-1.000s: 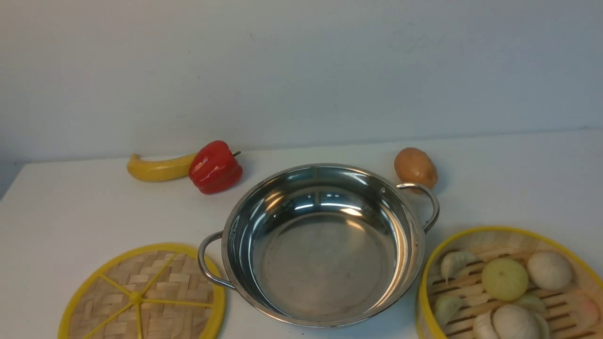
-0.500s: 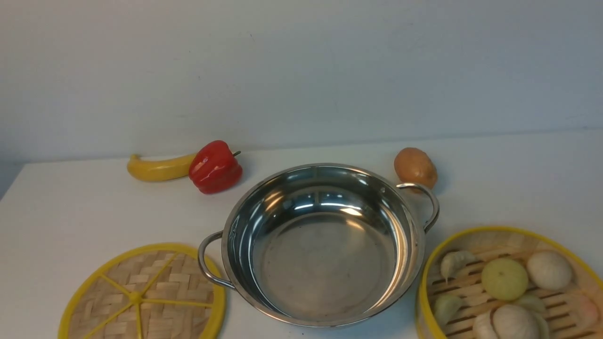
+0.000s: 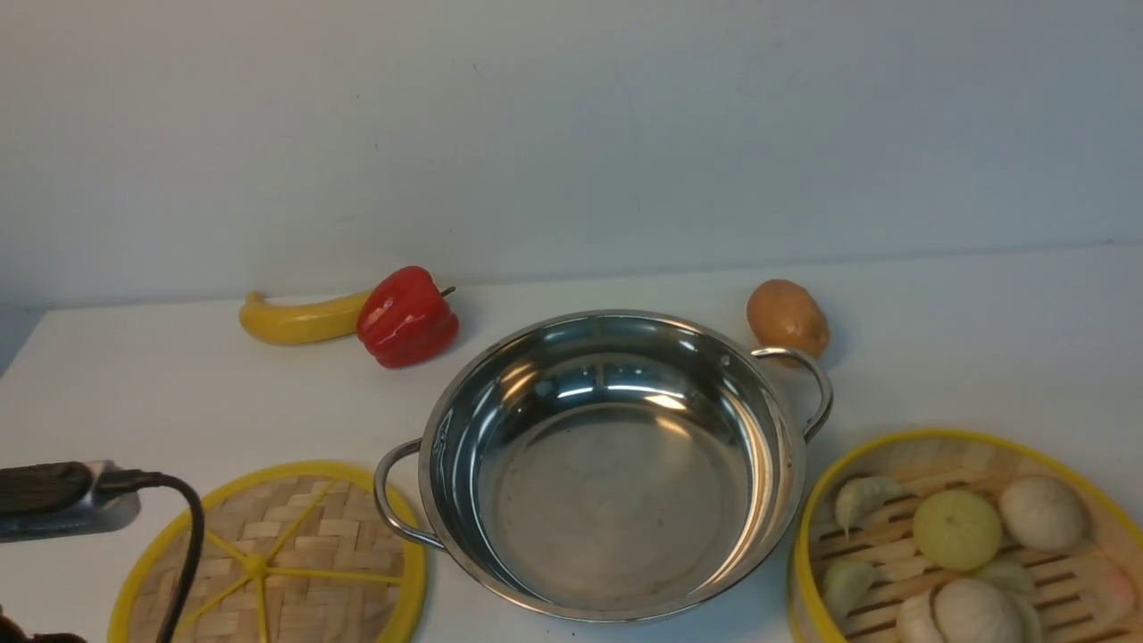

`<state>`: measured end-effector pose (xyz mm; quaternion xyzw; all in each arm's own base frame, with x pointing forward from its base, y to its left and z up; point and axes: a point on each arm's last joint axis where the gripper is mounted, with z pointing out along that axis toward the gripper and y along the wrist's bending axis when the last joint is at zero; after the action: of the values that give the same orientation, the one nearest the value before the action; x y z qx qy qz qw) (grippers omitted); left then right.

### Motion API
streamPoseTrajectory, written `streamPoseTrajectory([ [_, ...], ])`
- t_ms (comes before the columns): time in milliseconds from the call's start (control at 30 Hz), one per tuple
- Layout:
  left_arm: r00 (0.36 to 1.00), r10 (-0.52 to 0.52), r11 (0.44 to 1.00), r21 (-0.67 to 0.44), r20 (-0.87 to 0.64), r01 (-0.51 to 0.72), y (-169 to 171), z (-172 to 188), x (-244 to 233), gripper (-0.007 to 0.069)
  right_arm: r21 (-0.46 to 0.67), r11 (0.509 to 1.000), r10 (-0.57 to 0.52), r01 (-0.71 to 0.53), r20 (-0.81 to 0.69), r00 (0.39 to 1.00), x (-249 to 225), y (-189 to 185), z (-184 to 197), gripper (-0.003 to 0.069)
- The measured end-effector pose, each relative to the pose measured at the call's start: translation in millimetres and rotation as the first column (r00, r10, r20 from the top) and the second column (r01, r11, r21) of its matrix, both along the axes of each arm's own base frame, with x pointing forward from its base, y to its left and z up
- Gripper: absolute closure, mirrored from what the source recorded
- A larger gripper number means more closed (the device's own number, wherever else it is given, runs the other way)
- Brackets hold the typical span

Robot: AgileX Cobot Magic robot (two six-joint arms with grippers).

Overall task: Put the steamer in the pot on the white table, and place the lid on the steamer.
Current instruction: 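Reach for and grasp the rim of the bamboo steamer holding the buns with the right gripper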

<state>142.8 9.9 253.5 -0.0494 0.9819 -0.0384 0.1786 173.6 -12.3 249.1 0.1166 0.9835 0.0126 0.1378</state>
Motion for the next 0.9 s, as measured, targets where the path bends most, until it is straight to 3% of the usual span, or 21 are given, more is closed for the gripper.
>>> streamPoseTrajectory([
  [367,0.999,-0.020,1.000,-0.013,-0.041,0.020,0,-8,9,0.0384,0.048,0.998,0.047,-0.045,-0.037,0.998,40,2,-39,0.0416],
  [900,1.000,-0.015,1.000,-0.011,-0.013,0.015,0,-7,11,0.0384,0.049,0.998,0.048,-0.042,-0.117,0.992,57,0,-70,0.0416],
])
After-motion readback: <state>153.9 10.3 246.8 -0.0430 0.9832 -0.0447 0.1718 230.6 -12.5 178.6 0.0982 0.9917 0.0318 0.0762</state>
